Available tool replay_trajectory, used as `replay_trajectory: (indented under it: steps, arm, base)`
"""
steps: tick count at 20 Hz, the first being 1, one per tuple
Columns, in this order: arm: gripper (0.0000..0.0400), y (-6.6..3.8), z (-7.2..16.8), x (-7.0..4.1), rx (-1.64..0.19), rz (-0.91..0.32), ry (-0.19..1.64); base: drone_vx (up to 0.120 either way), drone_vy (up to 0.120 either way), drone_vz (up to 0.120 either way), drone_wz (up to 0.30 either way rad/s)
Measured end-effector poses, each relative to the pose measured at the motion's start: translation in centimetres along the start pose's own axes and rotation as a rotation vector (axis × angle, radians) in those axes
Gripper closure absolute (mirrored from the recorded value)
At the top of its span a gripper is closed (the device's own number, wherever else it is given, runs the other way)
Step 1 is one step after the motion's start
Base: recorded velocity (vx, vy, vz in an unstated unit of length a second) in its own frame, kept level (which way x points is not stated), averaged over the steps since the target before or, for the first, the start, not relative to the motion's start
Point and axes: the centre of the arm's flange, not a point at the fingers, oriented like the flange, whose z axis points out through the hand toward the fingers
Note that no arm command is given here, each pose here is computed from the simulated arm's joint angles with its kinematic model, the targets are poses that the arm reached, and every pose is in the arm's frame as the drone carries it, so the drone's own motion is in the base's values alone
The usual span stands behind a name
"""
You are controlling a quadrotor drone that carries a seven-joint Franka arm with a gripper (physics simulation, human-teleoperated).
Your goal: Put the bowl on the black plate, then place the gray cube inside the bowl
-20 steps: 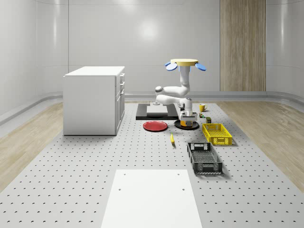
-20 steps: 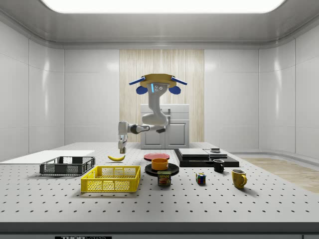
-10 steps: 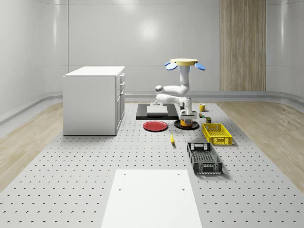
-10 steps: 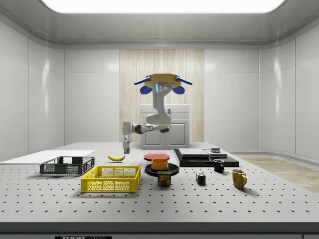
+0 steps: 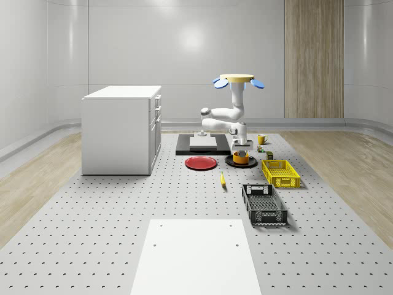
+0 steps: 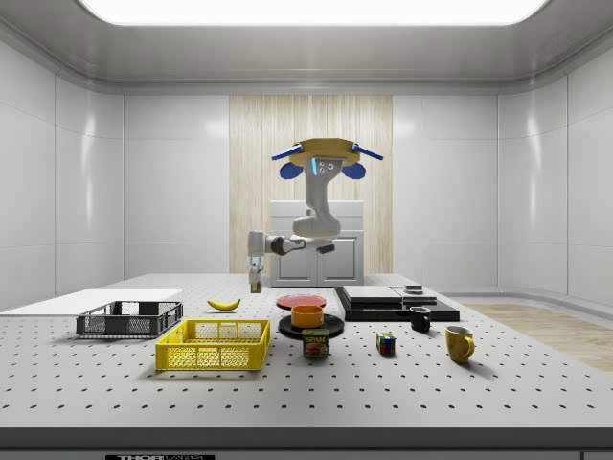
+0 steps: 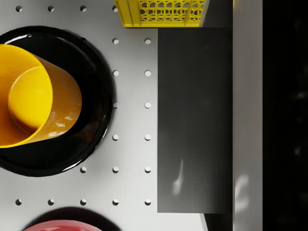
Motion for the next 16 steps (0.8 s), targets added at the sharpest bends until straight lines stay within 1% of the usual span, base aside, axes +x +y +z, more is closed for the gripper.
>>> replay_trajectory:
  steps: [14,15,16]
  arm:
    - [0.0150,0.00,0.00,0.00,0.000,0.000,0.000]
    - [0.0150,0.00,0.00,0.00,0.000,0.000,0.000]
    - [0.0150,0.00,0.00,0.00,0.000,0.000,0.000]
  base:
    - [-0.120,0.000,0.000,0.000]
    - [-0.120,0.000,-0.040,0.000]
    - [-0.120,0.000,-0.120,0.000]
